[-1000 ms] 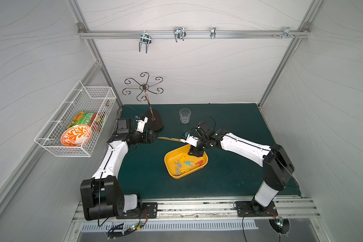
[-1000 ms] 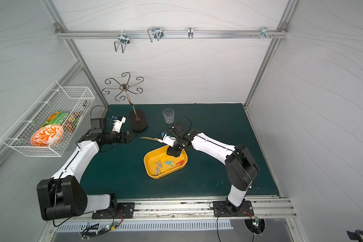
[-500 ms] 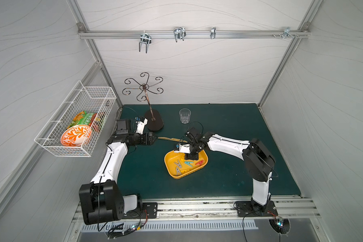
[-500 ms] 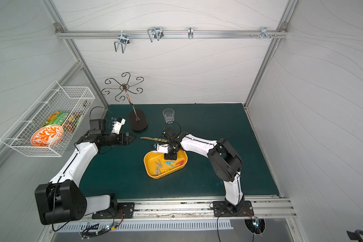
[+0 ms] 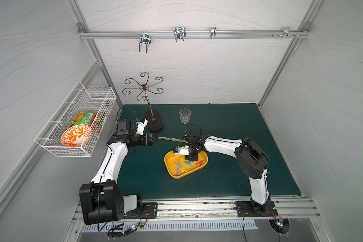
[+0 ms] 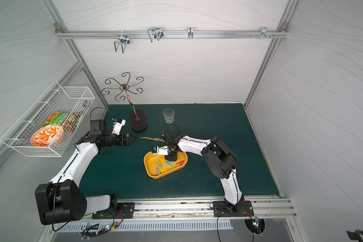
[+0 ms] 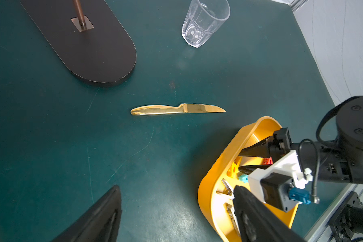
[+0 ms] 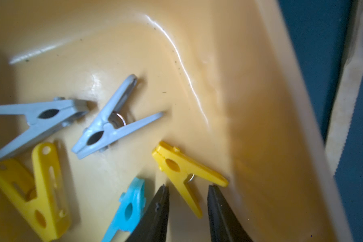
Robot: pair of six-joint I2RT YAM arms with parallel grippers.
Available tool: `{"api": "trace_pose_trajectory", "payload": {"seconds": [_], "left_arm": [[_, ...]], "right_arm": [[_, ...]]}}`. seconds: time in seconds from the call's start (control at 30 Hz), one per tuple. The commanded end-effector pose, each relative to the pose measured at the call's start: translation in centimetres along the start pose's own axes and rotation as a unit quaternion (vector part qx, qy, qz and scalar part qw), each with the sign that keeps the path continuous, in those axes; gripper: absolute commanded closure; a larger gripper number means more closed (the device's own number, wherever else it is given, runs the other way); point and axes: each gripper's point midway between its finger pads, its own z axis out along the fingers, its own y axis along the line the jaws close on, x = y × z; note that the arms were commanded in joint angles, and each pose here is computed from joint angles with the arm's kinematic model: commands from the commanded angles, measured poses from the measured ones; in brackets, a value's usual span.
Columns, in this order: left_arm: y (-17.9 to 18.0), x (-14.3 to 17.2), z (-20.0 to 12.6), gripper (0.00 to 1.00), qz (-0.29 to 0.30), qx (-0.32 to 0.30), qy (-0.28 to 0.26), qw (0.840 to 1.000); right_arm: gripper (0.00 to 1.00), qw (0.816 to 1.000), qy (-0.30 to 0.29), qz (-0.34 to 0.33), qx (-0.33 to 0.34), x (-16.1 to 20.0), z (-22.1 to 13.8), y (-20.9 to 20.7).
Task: Take the clothespins out of the storage box
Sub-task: Pick up the clothespin from the storage box.
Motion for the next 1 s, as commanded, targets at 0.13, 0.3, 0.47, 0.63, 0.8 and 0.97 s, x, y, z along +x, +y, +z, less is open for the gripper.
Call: {"api": "trace_pose_trajectory", "payload": {"seconds": [0.13,0.3,0.47,0.63,0.8,0.97], "left_arm": [[0.1,-0.1,-0.2,0.13,0.004,-0.004,-0.006,1.000],[0.2,-0.1,-0.1,0.13,0.003,-0.004,-0.004,1.000],[0.2,0.0,-0.1,0.13,0.003,-0.003,-0.003,1.000],[0.2,0.0,0.0,0.13,0.004,-0.003,-0.003,1.000],[0.1,0.0,-0.1,0.13,0.004,-0.001,-0.001,1.000],[-0.2,-0.1,-0.2,0.14,0.006,0.007,0.001,1.000]], "right_arm": [[0.75,1.000,0.016,-0.014,-0.011,0.5,1.8,0.9],[0.84,1.000,0.018,-0.023,-0.007,0.4,1.4,1.0],[0.95,1.000,0.005,-0.029,0.006,-0.6,-0.5,0.7],[1.00,0.999,-0.022,-0.028,0.024,-1.7,-3.3,0.6],[1.00,0.997,-0.053,-0.003,0.055,-2.3,-6.6,0.2],[1.00,0.977,-0.101,0.148,0.115,-1.5,-11.8,-3.4]]}}
